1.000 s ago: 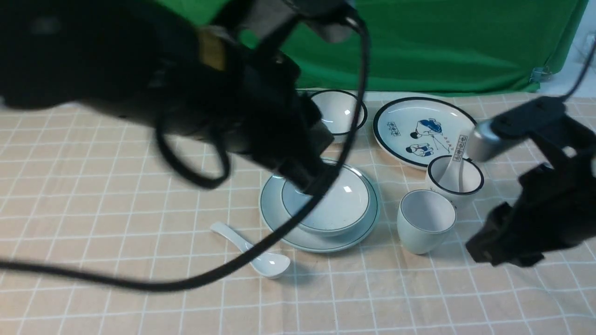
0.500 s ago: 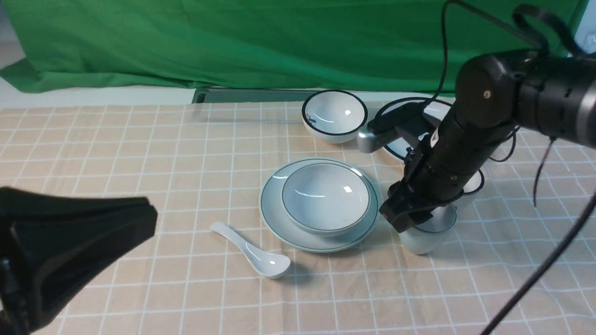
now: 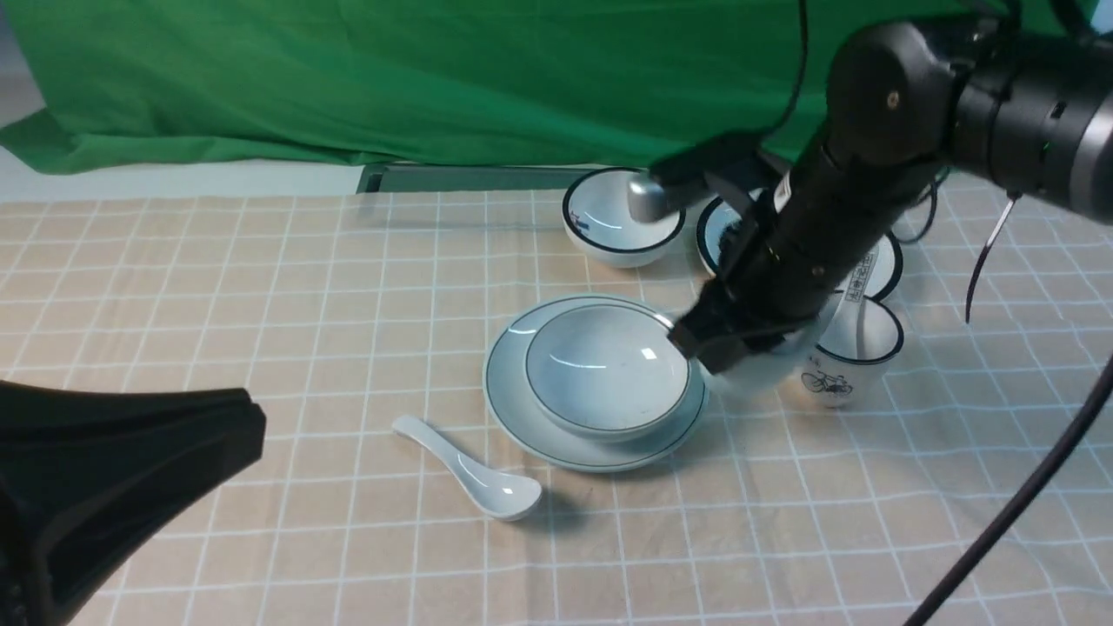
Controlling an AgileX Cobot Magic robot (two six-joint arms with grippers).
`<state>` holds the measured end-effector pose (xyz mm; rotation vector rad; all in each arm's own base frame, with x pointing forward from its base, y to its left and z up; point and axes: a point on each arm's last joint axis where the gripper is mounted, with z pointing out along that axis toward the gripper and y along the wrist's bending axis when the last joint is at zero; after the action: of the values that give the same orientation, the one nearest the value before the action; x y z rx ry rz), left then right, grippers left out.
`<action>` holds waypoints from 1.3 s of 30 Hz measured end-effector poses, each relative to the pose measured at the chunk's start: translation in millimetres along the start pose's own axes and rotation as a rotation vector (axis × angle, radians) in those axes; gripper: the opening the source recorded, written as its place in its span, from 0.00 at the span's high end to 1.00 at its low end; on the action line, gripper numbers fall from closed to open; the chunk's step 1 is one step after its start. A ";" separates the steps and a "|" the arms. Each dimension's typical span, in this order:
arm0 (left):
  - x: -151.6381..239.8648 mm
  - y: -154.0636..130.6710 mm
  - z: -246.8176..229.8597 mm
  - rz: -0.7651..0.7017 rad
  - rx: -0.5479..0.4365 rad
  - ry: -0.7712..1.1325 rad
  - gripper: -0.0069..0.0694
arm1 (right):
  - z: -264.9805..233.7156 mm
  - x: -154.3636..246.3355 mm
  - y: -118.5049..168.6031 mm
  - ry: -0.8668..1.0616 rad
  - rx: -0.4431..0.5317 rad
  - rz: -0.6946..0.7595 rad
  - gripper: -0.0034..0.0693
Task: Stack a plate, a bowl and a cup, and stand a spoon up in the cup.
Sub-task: Use the right arm to grab a blue teacup, then use the right arm to put the blue teacup into the blue rice bowl in the middle, then use the right arm to grab a blue soup spoon
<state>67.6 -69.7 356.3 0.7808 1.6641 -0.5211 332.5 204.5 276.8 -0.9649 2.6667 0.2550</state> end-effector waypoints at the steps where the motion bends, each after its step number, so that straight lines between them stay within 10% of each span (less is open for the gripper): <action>1: 0.0 0.2 0.0 0.004 -0.002 0.000 0.91 | -5.9 -11.8 12.4 -0.064 -0.011 -0.030 0.84; 20: 0.3 0.3 0.0 0.007 -0.004 0.004 0.91 | 82.2 -47.8 21.1 0.014 -0.044 -0.039 0.77; 30: 1.0 0.9 0.0 0.020 -0.009 0.011 0.91 | 54.2 -59.5 23.1 -0.006 -0.045 -0.016 0.23; 39: 9.3 17.7 -7.2 -0.017 -0.219 0.087 0.91 | -25.7 -68.2 63.8 -0.063 -0.071 -0.104 0.40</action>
<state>74.7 -50.6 350.1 0.6364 1.7747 -0.3140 335.8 286.8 327.8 -1.0946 2.5569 0.3537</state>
